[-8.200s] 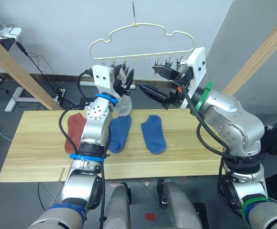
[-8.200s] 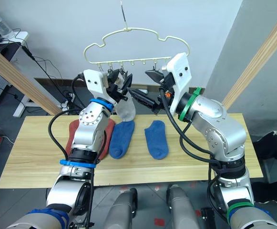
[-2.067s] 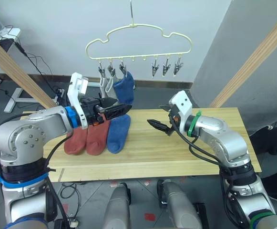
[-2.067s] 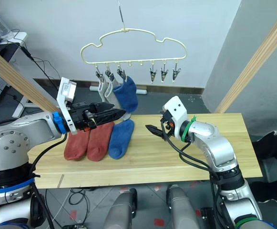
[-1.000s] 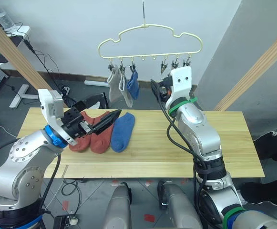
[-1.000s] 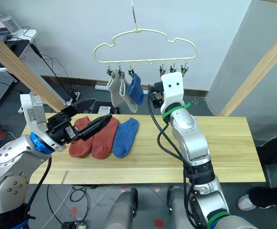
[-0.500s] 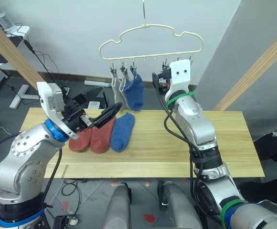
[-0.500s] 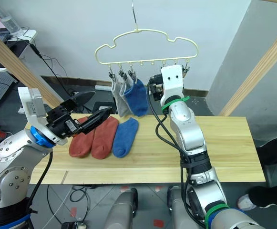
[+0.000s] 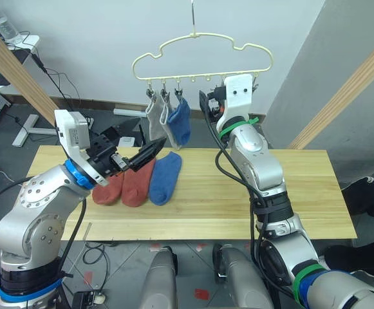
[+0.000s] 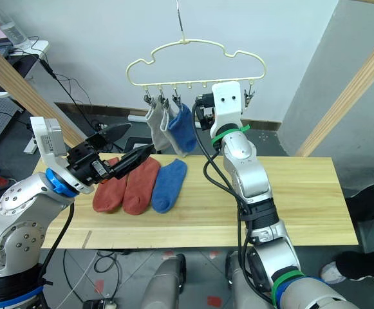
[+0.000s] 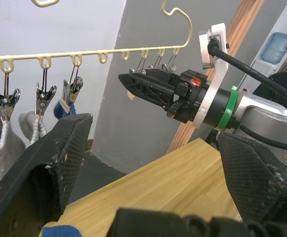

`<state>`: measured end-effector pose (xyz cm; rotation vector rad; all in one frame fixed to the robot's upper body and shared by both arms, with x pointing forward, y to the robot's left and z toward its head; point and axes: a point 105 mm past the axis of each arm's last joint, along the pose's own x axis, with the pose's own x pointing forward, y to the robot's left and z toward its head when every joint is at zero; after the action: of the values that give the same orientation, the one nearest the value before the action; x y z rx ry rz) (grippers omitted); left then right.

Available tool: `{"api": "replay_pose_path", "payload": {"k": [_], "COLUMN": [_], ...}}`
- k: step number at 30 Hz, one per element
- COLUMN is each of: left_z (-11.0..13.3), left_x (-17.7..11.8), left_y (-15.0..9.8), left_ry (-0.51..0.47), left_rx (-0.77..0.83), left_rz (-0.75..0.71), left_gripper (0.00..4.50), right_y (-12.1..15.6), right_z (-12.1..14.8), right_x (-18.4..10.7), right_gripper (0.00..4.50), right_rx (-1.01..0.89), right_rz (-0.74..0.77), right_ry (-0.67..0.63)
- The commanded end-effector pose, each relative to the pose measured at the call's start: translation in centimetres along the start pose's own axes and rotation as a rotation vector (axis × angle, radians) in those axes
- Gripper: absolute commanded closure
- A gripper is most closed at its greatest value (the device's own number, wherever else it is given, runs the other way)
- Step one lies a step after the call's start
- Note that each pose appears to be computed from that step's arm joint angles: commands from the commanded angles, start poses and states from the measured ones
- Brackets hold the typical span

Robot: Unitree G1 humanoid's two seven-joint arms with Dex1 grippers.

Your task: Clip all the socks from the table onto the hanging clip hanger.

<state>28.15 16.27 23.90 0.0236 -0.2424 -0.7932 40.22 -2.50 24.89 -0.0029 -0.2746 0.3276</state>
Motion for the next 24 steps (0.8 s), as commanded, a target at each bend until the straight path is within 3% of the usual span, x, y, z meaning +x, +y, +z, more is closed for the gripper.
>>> {"api": "replay_pose_path", "payload": {"k": [1, 20, 24], "left_z": [0.83, 0.68, 0.72], "left_x": [0.03, 0.15, 0.34], "left_y": [-0.24, -0.37, -0.24], "left_ry": [-0.022, -0.024, -0.025], "left_rx": [0.043, 0.036, 0.035], "left_rz": [-0.008, -0.006, -0.005], "left_gripper": [0.0, 0.0, 0.0], "right_y": [0.67, 0.12, 0.12], "right_z": [2.02, 2.4, 2.36], "right_x": [0.12, 0.5, 0.44], "right_gripper": [0.88, 0.88, 1.4], "right_rx": [0.03, 0.116, 0.121], "right_rz": [0.032, 0.009, 0.003], "right_ry": [-0.073, -0.076, -0.073]}}
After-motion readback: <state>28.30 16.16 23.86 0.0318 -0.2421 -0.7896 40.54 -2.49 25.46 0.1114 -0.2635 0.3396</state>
